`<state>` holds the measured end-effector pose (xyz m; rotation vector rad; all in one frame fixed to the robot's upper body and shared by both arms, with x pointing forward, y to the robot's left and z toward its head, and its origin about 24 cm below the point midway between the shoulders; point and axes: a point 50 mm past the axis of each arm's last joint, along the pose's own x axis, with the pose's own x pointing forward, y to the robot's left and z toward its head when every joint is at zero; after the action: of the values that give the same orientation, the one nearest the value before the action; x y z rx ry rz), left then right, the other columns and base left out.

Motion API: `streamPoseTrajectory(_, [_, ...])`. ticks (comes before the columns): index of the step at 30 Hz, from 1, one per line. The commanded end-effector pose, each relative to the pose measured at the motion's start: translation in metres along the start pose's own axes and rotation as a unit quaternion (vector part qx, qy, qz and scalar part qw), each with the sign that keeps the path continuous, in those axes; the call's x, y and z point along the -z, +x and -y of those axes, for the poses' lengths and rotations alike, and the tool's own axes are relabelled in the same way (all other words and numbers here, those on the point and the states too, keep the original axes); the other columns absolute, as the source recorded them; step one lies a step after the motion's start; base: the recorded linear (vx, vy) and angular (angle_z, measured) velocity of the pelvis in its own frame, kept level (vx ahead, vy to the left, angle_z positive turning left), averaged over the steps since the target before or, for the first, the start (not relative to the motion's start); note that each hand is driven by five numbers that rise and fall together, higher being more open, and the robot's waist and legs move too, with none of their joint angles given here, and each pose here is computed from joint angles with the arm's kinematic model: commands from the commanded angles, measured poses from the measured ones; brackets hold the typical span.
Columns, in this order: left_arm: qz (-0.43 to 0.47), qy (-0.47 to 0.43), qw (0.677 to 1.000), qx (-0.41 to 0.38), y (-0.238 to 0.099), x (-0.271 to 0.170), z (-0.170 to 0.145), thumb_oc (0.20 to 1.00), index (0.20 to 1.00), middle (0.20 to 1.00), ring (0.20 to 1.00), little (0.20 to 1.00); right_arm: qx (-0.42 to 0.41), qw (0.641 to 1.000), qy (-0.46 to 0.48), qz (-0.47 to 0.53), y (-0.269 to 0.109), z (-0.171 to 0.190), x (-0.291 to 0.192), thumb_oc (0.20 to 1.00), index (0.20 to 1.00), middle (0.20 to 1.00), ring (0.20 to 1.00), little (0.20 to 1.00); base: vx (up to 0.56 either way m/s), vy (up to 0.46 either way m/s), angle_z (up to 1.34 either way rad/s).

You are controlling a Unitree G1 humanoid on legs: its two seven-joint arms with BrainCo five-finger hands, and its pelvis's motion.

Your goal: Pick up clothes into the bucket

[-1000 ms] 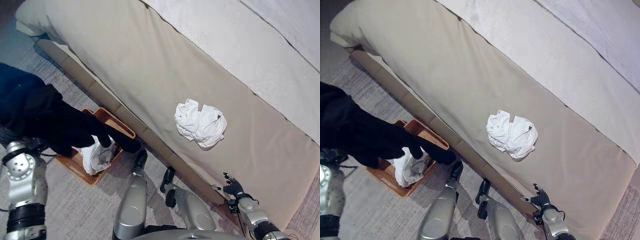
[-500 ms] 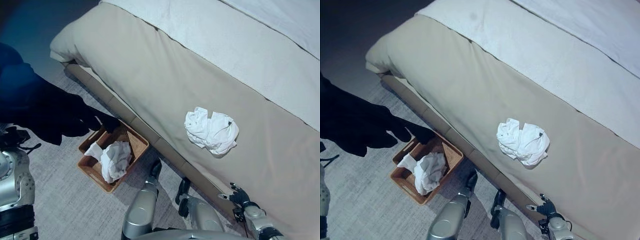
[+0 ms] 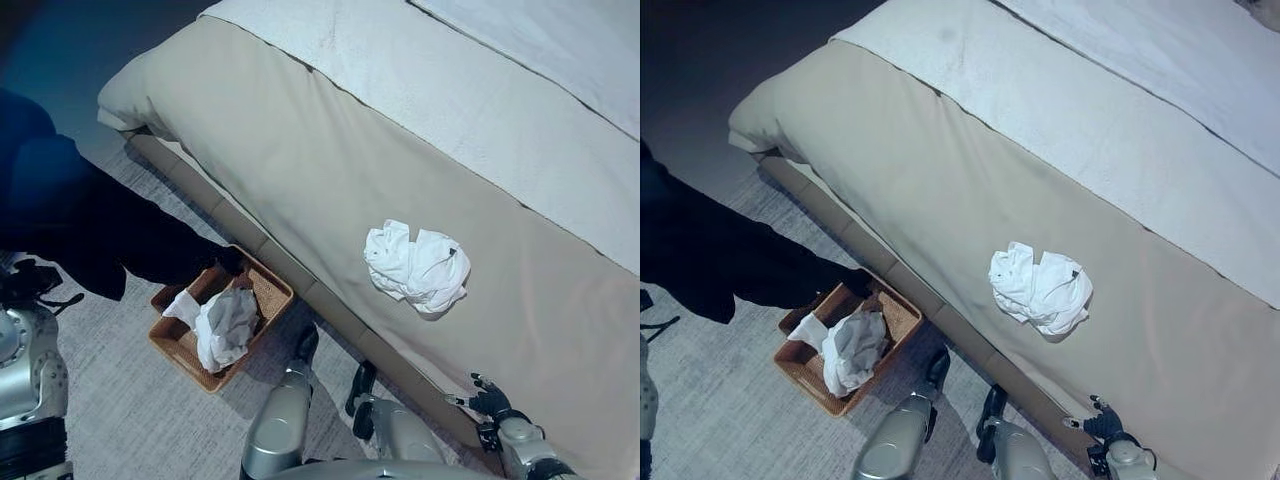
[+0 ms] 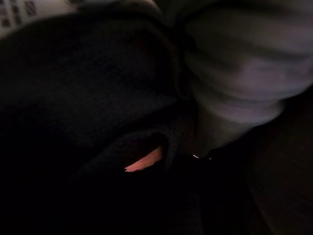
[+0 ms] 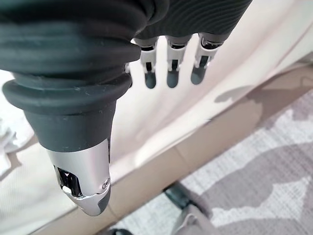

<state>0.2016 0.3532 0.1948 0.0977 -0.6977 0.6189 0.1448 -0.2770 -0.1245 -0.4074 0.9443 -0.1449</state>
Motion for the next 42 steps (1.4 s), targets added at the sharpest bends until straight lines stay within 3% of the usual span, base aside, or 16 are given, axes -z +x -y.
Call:
streamPoseTrajectory(1, [0.071, -0.009, 0.997, 0.012, 0.005, -0.027, -0.002, 0.2, 0.2, 0.2, 0.2, 0.2, -0.003, 1.0, -0.017, 0.001, -0.001, -0.003, 0.002, 1.0, 1.0, 1.0, 1.0, 1.0, 0.0, 0.0, 0.0])
streamPoseTrajectory(15, [-0.09, 0.023, 0.995, 0.028, -0.033, 0.035, 0.004, 0.2, 0.2, 0.2, 0.2, 0.2, 0.008, 1.0, 0.001, 0.026, 0.0, -0.001, -0.01, 1.0, 1.0, 1.0, 1.0, 1.0, 0.0, 0.0, 0.0])
streamPoseTrajectory(25, [-0.266, 0.053, 0.963, -0.002, -0.071, 0.112, 0.013, 0.2, 0.2, 0.2, 0.2, 0.2, 0.025, 0.997, 0.015, 0.069, 0.0, 0.002, -0.03, 1.0, 1.0, 1.0, 1.0, 1.0, -0.02, 0.03, -0.05])
streamPoseTrajectory(42, [-0.279, 0.132, 0.951, -0.028, -0.025, 0.132, 0.027, 0.2, 0.2, 0.2, 0.2, 0.2, 0.055, 0.989, 0.037, 0.134, 0.0, 0.004, -0.062, 1.0, 1.0, 1.0, 1.0, 1.0, -0.04, 0.017, -0.09])
